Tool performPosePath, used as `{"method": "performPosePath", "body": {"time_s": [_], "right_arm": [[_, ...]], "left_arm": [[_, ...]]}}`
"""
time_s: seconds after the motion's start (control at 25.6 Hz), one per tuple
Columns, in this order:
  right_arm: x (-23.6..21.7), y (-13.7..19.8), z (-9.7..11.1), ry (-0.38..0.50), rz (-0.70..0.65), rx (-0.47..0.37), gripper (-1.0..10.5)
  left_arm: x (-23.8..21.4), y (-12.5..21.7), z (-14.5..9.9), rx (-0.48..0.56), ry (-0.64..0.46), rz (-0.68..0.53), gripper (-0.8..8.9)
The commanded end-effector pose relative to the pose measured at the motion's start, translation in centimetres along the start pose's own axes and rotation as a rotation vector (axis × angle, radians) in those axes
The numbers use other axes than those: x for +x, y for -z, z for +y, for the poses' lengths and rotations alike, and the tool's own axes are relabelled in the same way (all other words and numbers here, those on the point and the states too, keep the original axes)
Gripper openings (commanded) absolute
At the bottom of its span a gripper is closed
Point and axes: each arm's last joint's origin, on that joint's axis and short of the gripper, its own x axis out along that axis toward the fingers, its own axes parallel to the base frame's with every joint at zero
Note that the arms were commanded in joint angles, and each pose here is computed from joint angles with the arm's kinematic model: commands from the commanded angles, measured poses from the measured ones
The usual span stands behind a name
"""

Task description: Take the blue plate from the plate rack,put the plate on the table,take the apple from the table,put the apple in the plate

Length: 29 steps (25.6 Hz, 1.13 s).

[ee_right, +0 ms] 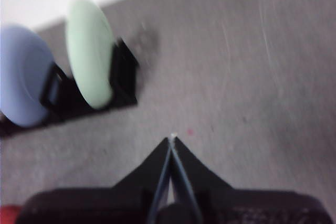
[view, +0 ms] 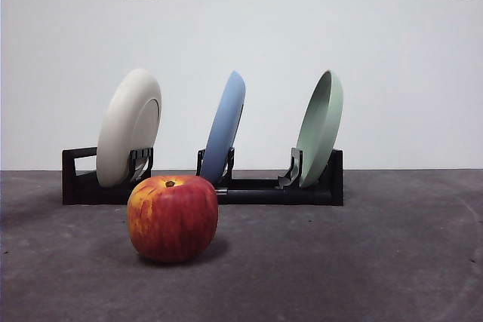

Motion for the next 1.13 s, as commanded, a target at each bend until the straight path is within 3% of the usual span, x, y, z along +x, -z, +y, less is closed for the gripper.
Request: {"method": "performPosePath", "body": {"time_s": [0.04,0.23,0.35,0.47,0.74,0.86,0.98,1.06,1.13], "right_arm": [[0.7,-1.2,0.2,0.022,0.08,-0.009,0.0],[2.8,-2.4,0.4,0.032,0.223,-0.02,0.0],[4.7,-2.9,0.6,-0.081,0.344,-0.051,0.0],[6.3,-3.0,0.7,-0.141,0.401,-0.038,0.0],[7.7,-3.1,0.5,-0.134,0.436,-0.028,0.0],[7.7,-3.1,0.5,-0.135,0.432,-0.025,0.0],[7.7,-3.1,0.5,-0.133,0.434,-0.02,0.0],[7.7,-3.1,0.5,-0.132,0.434,-0.013,0.0],[7.7,-3.1,0.5,-0.129,0.436,-0.003,0.0]], "left_arm": [[1.7,-1.1,0.0,-0.02,0.005,0.102,-0.05],[5.0,-3.1,-0.4,-0.063,0.184,0.264,-0.05],[7.2,-4.3,-1.5,-0.056,0.3,0.349,-0.05],[9.3,-5.5,-3.5,-0.034,0.35,0.421,-0.05],[15.0,-8.3,-10.1,0.038,0.491,0.501,0.11],[18.1,-8.4,-12.8,0.023,0.517,0.554,1.95],[20.2,-8.1,-15.0,0.03,0.547,0.57,2.06],[21.6,-7.6,-16.1,0.034,0.557,0.564,3.93],[22.7,-6.9,-16.8,0.032,0.557,0.553,4.12]]}}
